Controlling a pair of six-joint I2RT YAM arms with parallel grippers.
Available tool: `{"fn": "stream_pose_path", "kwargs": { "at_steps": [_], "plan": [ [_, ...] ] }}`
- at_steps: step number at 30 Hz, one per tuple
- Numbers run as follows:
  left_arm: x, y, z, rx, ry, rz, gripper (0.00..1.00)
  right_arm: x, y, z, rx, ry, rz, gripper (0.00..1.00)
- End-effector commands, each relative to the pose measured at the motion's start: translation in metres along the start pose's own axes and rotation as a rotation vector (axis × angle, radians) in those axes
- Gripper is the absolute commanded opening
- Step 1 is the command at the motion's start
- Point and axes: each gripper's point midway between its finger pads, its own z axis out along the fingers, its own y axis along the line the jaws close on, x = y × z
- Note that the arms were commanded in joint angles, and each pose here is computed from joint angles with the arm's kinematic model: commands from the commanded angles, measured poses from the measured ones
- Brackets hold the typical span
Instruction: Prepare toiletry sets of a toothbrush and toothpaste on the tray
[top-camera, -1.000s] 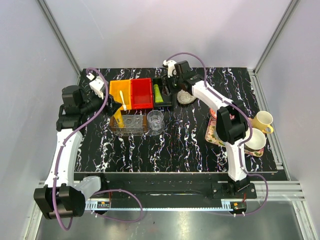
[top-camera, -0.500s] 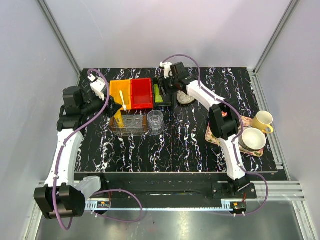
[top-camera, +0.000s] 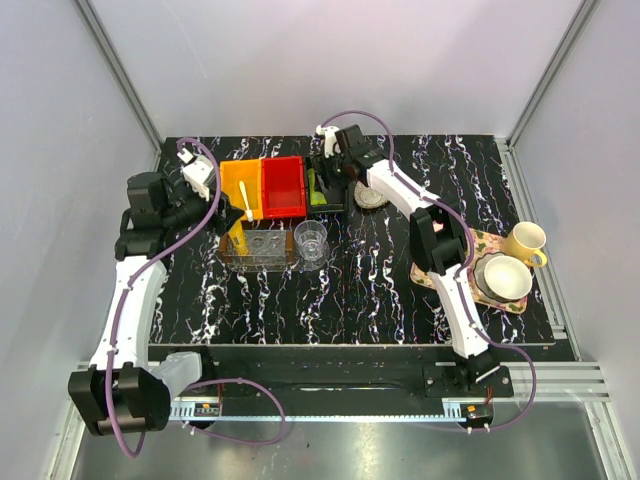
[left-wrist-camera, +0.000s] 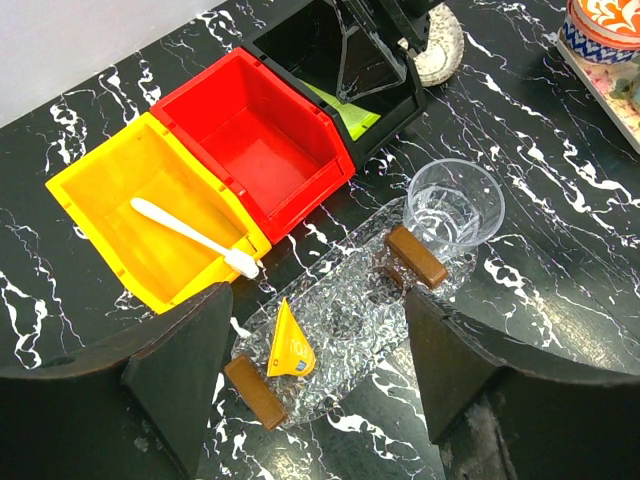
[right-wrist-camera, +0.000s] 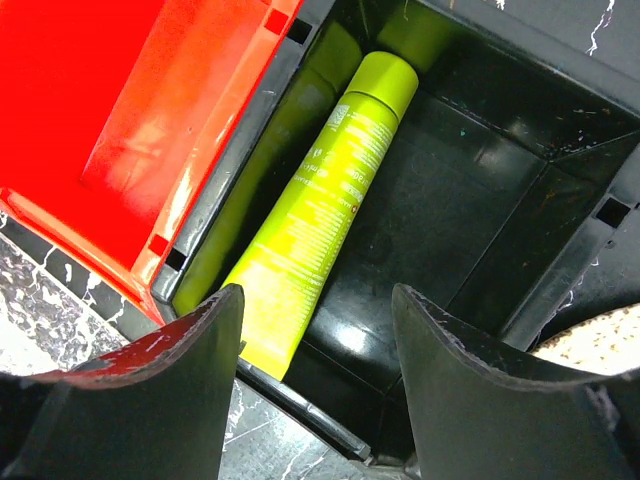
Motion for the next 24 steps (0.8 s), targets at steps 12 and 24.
{"fn": "stream_pose_path", "kwargs": {
  "at_steps": [12, 24],
  "plan": [
    [0.007, 0.002, 0.006, 0.018, 0.012, 0.012, 0.74, 0.0, 0.012, 0.013, -0.033, 0.013, 0.025, 0.67],
    [0.012, 0.003, 0.01, 0.027, 0.023, 0.016, 0.74, 0.012, 0.011, 0.023, 0.059, 0.041, -0.025, 0.66]
  ]
}}
